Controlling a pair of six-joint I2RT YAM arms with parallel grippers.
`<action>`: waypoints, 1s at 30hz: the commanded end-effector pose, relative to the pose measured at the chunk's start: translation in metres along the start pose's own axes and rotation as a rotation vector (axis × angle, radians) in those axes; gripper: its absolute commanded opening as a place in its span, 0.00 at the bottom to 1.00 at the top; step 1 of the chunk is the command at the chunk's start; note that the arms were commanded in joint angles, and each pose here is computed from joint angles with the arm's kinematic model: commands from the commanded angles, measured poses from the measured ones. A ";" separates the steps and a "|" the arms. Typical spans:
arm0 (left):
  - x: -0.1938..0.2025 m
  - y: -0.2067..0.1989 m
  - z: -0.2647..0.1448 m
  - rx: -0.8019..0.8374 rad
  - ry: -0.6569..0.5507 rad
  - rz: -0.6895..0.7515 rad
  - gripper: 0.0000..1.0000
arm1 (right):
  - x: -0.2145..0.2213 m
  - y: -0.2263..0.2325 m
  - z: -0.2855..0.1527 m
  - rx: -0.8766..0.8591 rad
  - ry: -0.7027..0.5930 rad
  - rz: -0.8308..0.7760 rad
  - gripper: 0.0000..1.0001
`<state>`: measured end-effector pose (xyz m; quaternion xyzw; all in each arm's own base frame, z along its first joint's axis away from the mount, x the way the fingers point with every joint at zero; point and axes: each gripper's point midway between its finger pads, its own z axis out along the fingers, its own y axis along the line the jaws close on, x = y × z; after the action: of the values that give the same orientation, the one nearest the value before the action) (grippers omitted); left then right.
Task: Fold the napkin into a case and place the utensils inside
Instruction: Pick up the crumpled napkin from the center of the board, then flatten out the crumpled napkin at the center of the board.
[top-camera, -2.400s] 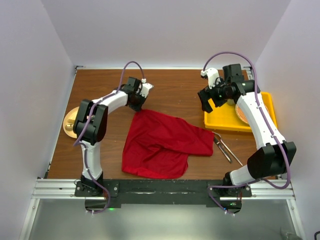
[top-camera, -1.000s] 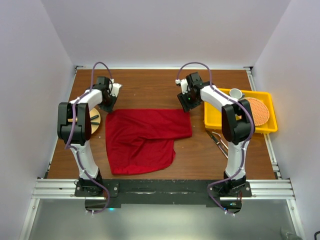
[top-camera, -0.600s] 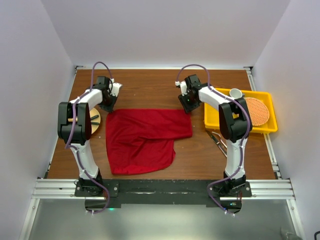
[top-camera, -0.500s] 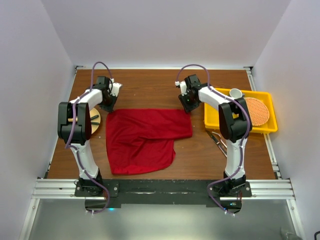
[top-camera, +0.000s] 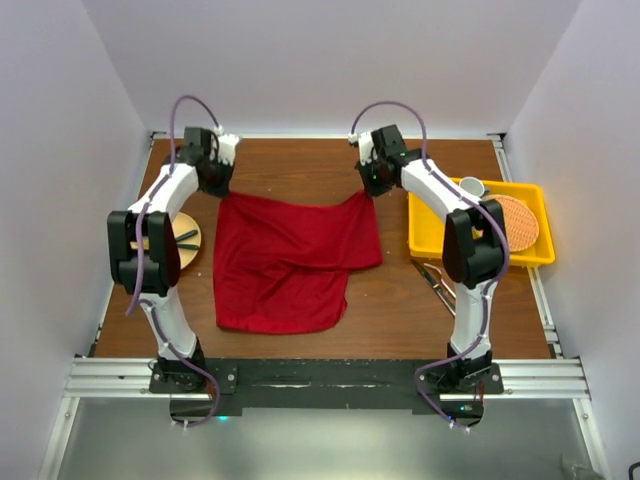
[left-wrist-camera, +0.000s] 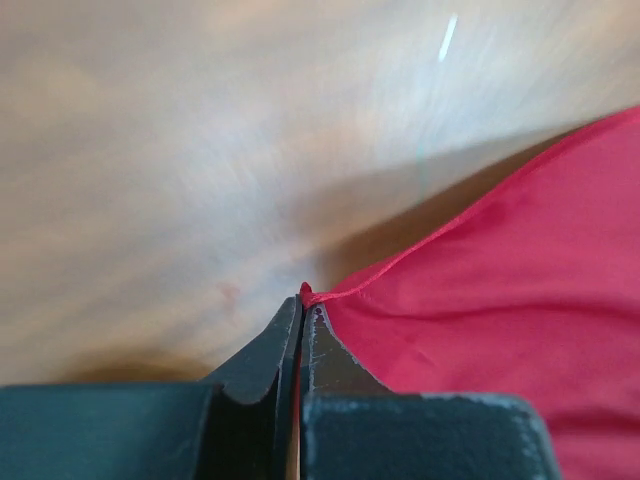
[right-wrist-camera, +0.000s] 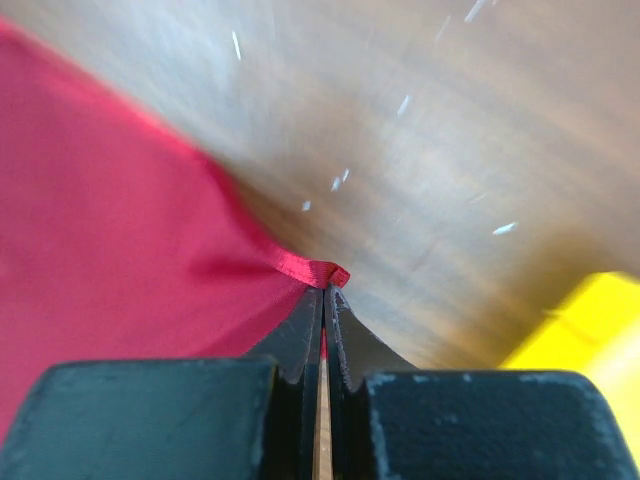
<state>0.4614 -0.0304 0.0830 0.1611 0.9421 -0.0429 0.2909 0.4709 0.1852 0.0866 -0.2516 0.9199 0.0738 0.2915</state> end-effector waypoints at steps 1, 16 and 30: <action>-0.119 0.005 -0.108 -0.039 -0.378 0.021 0.00 | -0.119 -0.009 -0.122 0.078 -0.401 -0.056 0.00; -0.189 -0.030 -0.392 -0.174 -1.048 0.147 0.00 | -0.180 0.001 -0.386 0.218 -1.000 -0.132 0.00; -0.066 -0.112 -0.511 -0.101 -1.271 0.317 0.00 | -0.071 0.067 -0.504 0.067 -1.161 -0.317 0.00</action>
<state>0.2382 -0.0520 0.5398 0.2001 0.5712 -0.0143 0.7959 0.2812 0.1275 0.5377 -0.2439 0.5931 0.1042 0.7602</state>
